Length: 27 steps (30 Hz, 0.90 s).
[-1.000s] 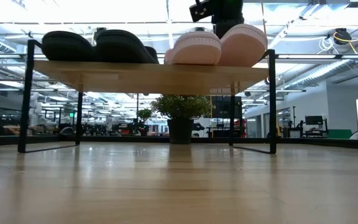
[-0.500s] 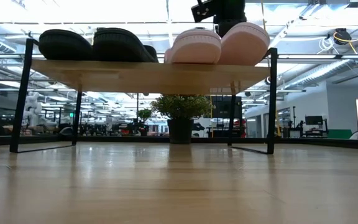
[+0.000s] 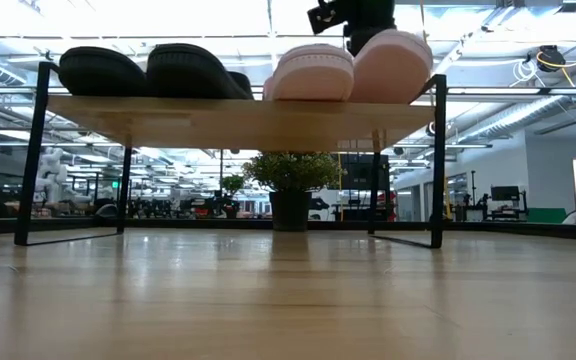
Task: Pick and place slides into the shelf
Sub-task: Put the pink slide on the shelf
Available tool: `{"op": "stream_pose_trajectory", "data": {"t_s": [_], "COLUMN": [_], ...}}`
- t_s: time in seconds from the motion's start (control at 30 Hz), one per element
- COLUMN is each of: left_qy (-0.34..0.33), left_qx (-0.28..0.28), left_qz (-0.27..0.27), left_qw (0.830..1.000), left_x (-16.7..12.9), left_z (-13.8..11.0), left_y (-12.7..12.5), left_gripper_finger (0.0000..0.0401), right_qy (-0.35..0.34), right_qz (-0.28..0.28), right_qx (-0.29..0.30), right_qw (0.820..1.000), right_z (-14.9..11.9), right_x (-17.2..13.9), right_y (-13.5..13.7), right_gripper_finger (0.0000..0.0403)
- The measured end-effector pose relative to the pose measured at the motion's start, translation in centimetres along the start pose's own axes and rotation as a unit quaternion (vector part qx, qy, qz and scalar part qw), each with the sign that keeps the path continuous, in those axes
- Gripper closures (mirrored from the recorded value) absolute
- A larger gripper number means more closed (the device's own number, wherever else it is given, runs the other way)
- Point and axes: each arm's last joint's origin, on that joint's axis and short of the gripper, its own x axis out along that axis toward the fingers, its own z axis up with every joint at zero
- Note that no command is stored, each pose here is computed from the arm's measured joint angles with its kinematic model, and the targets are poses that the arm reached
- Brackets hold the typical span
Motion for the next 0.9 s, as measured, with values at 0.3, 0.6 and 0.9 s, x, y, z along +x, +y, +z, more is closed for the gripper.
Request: {"op": "stream_pose_trajectory", "data": {"t_s": [0.3,0.6,0.9], "left_qy": [0.0,0.0,-0.003], "left_qx": [0.009,0.015,0.019], "left_qz": [0.002,0.003,0.005], "left_qw": [1.0,1.0,1.0], "left_x": [0.13,0.17,0.18], "left_z": [0.13,0.17,0.2], "left_y": [0.08,0.11,0.12], "left_gripper_finger": [0.0158,0.0158,0.0158], "right_qy": [-0.01,-0.011,-0.01], "right_qz": [0.004,0.002,0.015], "right_qx": [0.008,0.007,0.008], "right_qw": [1.0,1.0,1.0], "right_z": [0.12,0.14,0.15], "right_x": [-0.52,-0.53,-0.54], "right_y": [-0.28,-0.3,-0.26], "right_gripper_finger": [0.0403,0.0403,0.0403]}}
